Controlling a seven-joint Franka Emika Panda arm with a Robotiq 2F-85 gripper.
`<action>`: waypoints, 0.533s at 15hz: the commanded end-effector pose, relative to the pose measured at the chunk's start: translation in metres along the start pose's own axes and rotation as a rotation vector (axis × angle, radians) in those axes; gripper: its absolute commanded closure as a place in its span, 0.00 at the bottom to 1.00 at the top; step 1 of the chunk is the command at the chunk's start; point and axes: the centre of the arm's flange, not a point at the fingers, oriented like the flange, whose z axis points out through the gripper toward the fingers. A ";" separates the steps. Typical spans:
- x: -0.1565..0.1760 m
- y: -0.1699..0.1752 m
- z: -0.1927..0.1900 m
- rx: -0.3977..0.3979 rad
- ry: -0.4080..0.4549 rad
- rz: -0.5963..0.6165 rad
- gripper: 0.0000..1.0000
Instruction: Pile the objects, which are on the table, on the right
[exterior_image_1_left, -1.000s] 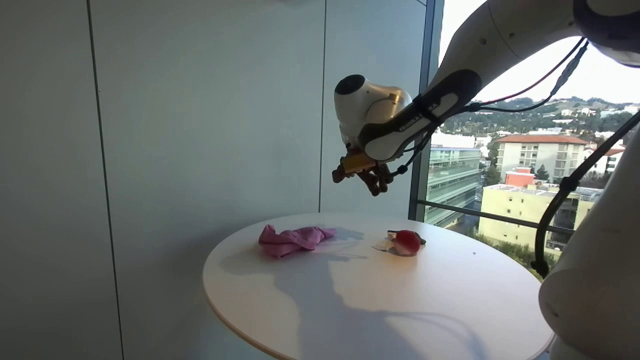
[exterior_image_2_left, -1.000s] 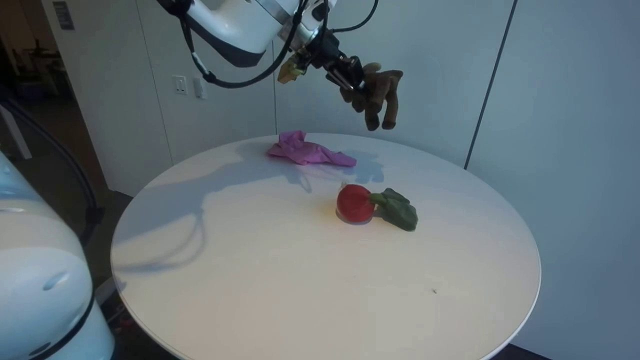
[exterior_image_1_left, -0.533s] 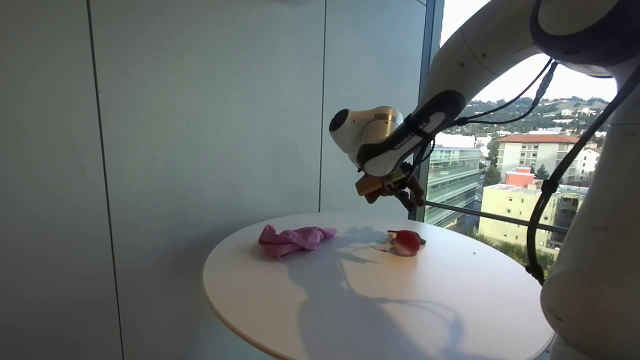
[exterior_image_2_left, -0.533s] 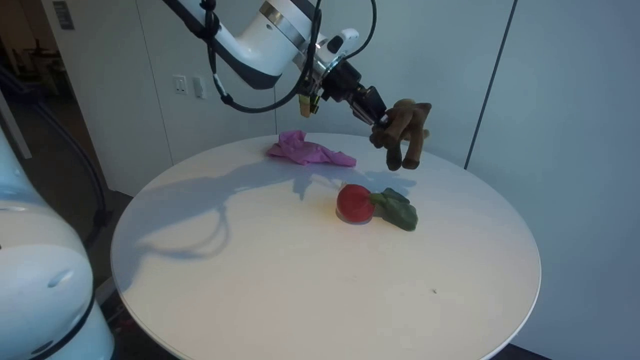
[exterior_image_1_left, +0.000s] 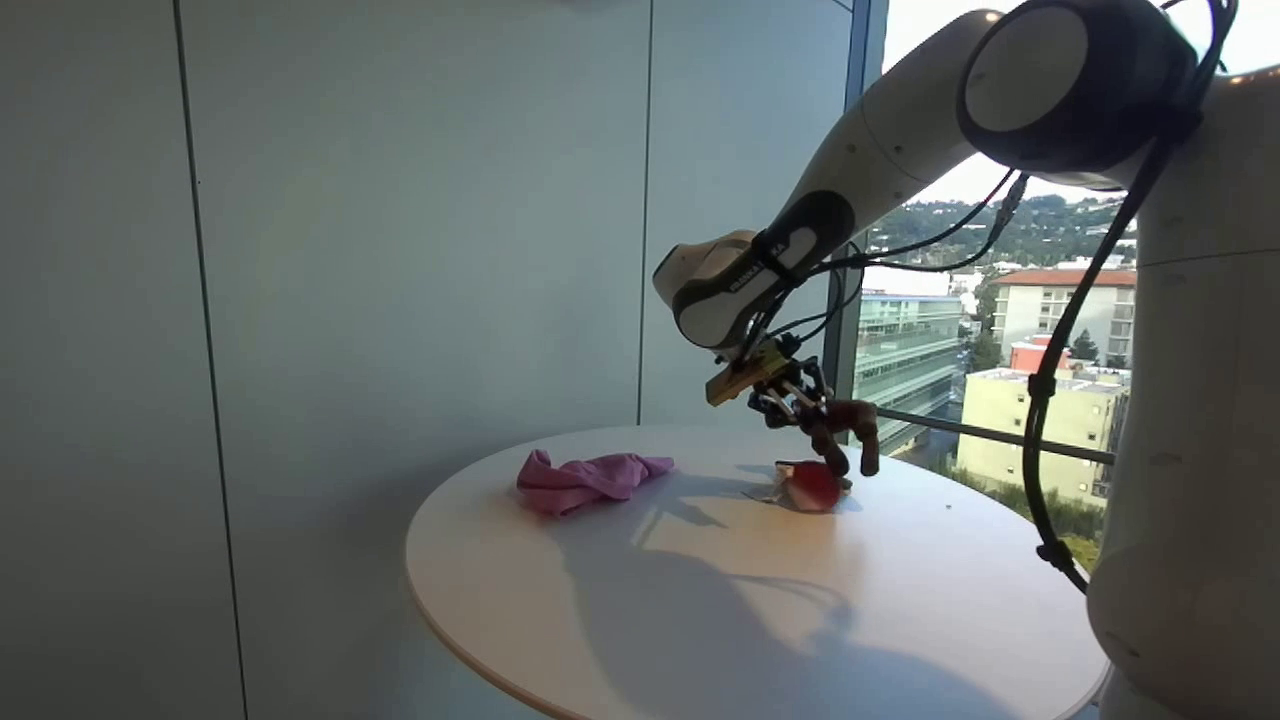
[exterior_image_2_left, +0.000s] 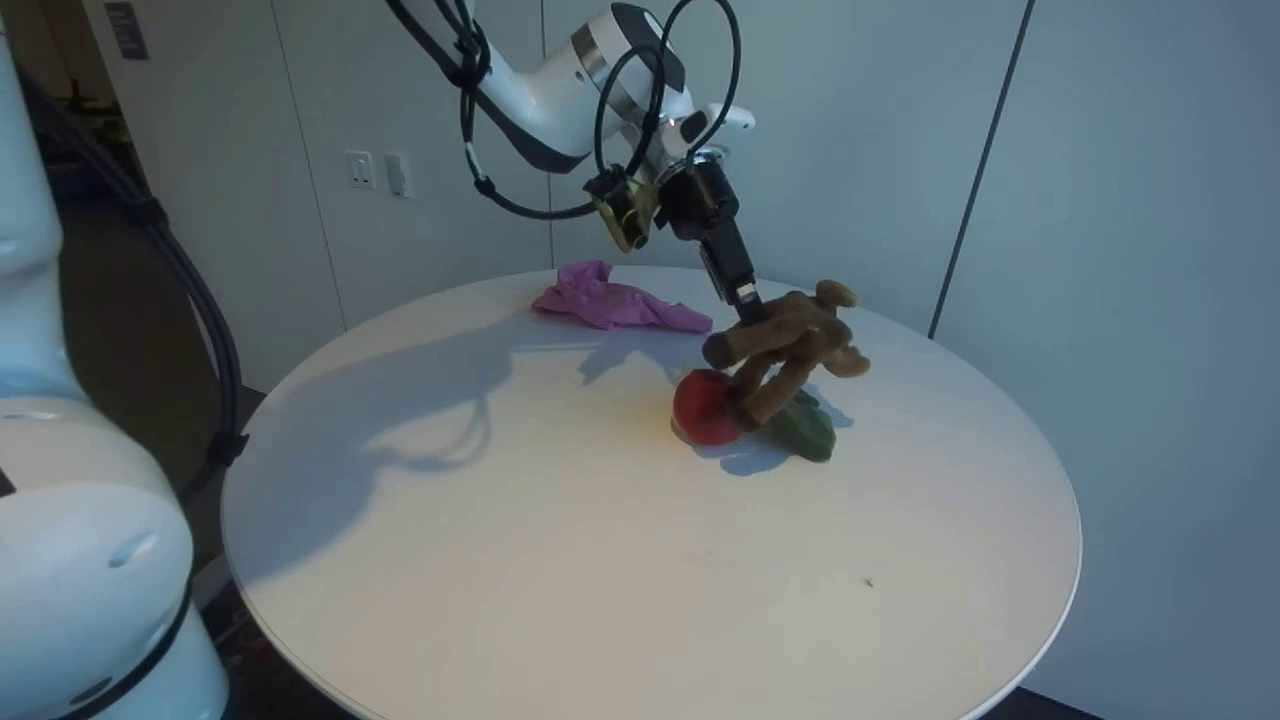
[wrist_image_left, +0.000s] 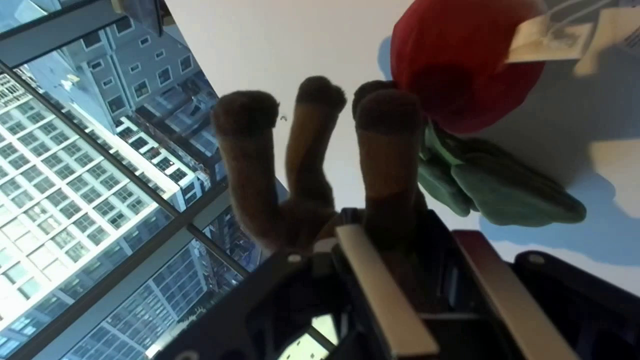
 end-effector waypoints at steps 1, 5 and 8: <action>0.009 -0.013 -0.017 -0.025 -0.080 0.043 0.35; 0.007 -0.007 -0.068 0.217 0.058 0.044 0.05; 0.004 0.010 -0.120 0.386 0.068 0.029 0.00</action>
